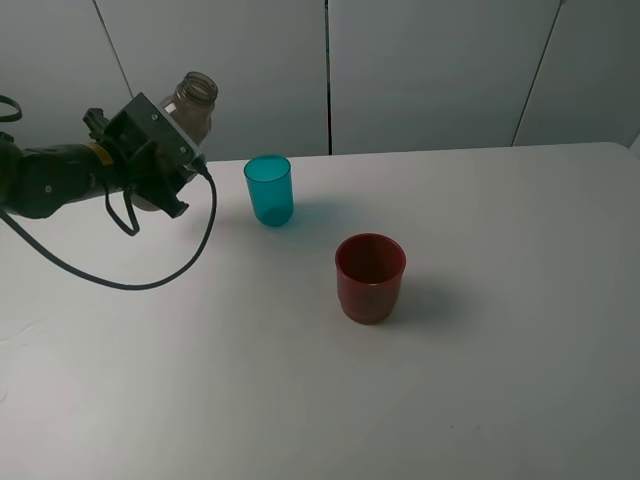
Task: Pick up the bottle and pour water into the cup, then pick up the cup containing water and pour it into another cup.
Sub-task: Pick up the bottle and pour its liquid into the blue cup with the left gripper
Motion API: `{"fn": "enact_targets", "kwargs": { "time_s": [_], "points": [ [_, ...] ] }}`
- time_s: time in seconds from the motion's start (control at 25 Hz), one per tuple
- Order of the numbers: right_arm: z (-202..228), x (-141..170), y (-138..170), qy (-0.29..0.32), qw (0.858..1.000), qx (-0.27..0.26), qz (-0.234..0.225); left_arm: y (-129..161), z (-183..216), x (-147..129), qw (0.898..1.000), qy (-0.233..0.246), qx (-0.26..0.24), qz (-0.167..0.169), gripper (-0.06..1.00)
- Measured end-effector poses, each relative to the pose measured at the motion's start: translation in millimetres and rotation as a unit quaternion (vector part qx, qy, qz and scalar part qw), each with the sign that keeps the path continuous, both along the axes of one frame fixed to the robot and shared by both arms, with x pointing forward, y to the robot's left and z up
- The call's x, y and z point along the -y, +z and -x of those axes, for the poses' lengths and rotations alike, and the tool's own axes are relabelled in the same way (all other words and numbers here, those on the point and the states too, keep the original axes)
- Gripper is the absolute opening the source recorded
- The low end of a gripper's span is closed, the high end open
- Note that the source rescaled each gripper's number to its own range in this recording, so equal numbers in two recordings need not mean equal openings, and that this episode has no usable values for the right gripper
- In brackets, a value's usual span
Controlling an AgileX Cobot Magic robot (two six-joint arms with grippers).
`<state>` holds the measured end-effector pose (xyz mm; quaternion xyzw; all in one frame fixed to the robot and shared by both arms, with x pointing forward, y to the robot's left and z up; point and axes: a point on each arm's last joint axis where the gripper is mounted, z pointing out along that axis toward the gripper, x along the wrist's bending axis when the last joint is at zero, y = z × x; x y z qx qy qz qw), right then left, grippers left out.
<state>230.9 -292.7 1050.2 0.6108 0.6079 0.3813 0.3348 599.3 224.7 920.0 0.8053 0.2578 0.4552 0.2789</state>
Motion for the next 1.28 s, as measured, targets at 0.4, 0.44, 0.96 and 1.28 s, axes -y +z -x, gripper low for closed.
{"fn": "enact_targets", "kwargs": {
  "time_s": [0.4, 0.44, 0.96, 1.28],
  "points": [
    [0.0, 0.0, 0.0, 0.0, 1.0, 0.0, 0.0, 0.5, -1.1, -3.0, 0.999, 0.004, 0.009, -0.032, 0.03],
    [0.0, 0.0, 0.0, 0.0, 1.0, 0.0, 0.0, 0.5, -1.1, -3.0, 0.999, 0.001, 0.01, -0.038, 0.03],
    [0.0, 0.0, 0.0, 0.0, 1.0, 0.0, 0.0, 0.5, -1.1, -3.0, 0.998, -0.007, 0.014, -0.055, 0.03],
    [0.0, 0.0, 0.0, 0.0, 1.0, 0.0, 0.0, -4.0, 0.8, -4.1, 0.996, -0.015, -0.01, -0.085, 0.03]
  ]
}}
